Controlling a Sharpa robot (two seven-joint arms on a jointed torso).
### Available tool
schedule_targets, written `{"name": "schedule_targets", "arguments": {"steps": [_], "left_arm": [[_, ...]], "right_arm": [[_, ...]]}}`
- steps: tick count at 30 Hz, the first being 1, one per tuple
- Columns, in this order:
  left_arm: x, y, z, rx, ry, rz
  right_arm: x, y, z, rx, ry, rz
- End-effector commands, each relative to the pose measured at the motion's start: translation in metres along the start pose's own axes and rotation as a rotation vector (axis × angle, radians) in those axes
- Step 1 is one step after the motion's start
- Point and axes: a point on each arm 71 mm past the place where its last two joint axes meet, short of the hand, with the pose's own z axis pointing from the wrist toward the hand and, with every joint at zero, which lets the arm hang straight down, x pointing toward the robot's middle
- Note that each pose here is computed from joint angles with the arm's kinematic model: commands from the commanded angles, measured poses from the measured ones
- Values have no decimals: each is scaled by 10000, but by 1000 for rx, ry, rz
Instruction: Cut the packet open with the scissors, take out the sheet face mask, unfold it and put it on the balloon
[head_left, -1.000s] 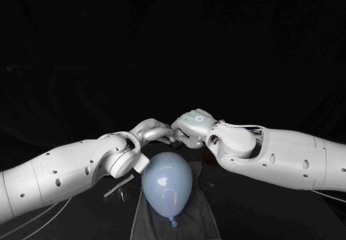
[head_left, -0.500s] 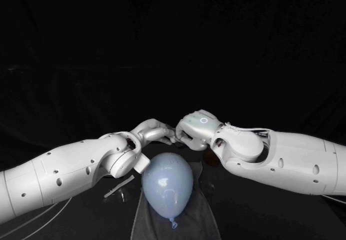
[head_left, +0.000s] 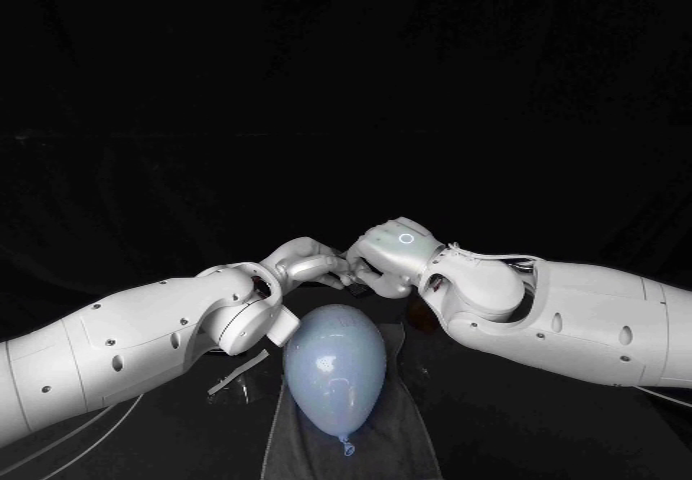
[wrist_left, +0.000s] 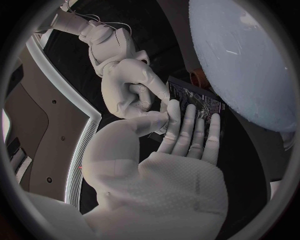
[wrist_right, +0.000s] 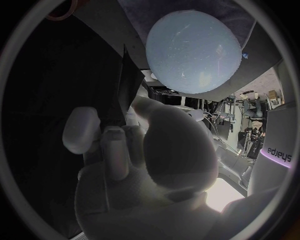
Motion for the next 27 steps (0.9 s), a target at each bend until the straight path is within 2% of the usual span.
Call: {"name": "schedule_targets", "arguments": {"steps": [1,18,27], "left_arm": [[59,-46,5,22,39,-6],[75,-53,3,23,48,-7],[86,-59,6,26,54,-15]], "right_arm": [[15,4,36,14,21,-39],[53,29,83,22,70,-73],[103,1,93,50,135,-114]]}}
